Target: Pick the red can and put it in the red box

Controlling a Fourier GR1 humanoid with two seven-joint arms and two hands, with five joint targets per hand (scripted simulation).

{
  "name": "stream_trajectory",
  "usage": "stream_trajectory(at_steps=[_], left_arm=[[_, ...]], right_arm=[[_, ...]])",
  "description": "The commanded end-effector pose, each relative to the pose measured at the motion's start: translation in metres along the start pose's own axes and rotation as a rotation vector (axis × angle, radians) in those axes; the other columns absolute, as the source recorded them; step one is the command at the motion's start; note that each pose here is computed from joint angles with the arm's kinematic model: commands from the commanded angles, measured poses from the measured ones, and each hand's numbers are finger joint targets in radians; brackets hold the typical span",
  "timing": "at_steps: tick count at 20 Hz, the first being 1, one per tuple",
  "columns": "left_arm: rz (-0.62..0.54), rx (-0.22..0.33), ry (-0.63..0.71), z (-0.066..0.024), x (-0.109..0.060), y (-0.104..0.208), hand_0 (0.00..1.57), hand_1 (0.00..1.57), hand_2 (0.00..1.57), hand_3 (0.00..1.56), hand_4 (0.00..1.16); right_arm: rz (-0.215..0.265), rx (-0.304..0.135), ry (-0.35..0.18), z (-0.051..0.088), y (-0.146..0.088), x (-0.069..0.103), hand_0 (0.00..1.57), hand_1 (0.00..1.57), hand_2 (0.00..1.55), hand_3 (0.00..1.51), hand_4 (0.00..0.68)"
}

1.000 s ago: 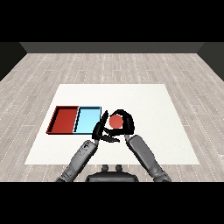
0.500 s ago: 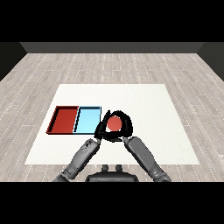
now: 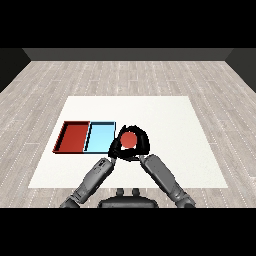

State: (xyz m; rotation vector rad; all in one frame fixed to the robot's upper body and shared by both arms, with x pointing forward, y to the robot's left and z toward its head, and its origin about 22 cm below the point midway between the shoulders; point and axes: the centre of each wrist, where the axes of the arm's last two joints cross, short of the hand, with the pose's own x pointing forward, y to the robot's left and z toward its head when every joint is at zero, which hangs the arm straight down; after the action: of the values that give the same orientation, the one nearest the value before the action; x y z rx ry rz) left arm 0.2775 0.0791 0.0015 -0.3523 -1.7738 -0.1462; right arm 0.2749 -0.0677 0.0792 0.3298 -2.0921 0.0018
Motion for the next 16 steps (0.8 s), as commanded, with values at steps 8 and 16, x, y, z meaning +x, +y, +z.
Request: stream_trajectory(at_steps=[8, 16], left_arm=[[-0.019, 0.196, 0.028, -0.0128, -0.006, -0.004, 1.57, 1.57, 1.56, 1.47, 1.12], [-0.06, 0.235, -0.019, -0.0073, -0.015, -0.014, 1.57, 1.57, 1.56, 1.48, 1.14]], right_arm=[[0.001, 0.009, -0.005, 0.001, 0.019, -0.001, 1.49, 1.49, 1.45, 1.39, 0.654], [0.002, 0.0, 0.016, -0.013, 0.017, -0.001, 1.49, 1.49, 1.44, 1.39, 0.642]])
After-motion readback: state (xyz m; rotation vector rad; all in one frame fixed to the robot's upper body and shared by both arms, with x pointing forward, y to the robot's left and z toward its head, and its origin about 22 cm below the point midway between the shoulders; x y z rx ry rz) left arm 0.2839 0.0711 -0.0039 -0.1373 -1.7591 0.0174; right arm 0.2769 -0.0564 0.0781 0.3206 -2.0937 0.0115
